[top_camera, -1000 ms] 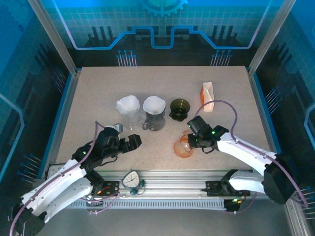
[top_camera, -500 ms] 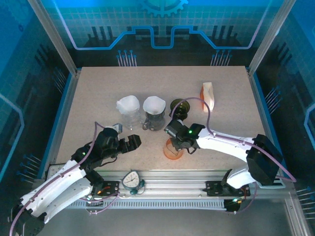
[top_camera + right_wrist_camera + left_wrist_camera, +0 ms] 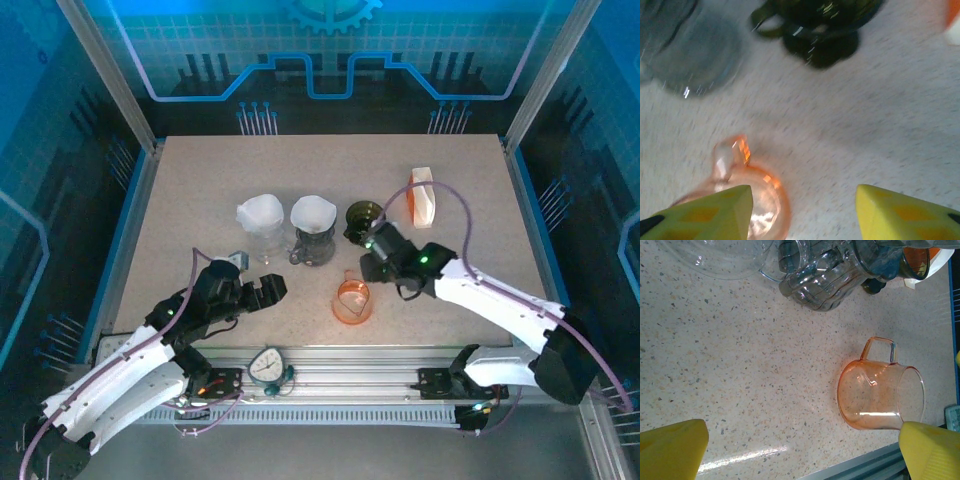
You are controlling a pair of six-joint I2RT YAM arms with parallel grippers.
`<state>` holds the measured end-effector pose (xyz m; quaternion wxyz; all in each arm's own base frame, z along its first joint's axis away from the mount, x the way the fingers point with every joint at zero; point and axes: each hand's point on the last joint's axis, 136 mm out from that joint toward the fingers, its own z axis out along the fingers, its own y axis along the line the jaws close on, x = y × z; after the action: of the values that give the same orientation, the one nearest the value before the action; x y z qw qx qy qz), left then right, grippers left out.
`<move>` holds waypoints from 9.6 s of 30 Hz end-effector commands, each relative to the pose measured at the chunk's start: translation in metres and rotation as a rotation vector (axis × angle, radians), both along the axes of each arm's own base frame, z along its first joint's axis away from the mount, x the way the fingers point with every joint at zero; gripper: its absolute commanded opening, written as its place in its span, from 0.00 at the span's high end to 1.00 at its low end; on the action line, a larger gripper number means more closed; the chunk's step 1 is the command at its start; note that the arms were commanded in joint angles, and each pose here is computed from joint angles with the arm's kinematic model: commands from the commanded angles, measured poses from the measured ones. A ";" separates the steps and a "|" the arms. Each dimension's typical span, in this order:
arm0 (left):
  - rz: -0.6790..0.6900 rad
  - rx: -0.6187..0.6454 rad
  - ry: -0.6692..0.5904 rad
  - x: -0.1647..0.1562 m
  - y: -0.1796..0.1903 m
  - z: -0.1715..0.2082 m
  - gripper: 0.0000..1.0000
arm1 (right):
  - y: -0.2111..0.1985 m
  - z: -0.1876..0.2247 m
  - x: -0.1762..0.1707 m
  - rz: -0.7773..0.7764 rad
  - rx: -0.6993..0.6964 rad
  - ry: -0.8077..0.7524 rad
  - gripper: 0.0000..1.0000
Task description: Place the coffee filter in the dripper
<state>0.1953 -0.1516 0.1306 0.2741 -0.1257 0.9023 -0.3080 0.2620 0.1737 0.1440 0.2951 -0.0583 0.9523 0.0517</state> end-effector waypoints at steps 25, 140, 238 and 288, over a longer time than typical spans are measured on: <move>0.046 0.022 0.005 -0.003 0.013 -0.003 0.01 | -0.025 -0.059 0.156 -0.379 0.188 0.118 0.59; 0.053 0.018 0.020 0.000 0.014 0.000 0.01 | -0.131 0.022 0.175 -0.293 -0.059 -0.048 0.59; 0.046 0.032 0.025 0.007 0.014 -0.005 0.01 | -0.032 0.154 -0.061 0.179 0.233 -0.022 1.00; 0.018 -0.007 0.052 -0.002 0.009 -0.013 0.01 | 0.086 0.065 -0.070 0.513 -0.071 0.414 1.00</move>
<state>0.1970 -0.1409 0.1226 0.2613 -0.1430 0.9073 -0.2969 0.1941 0.2525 0.2152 0.0744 -0.2867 0.9501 0.0981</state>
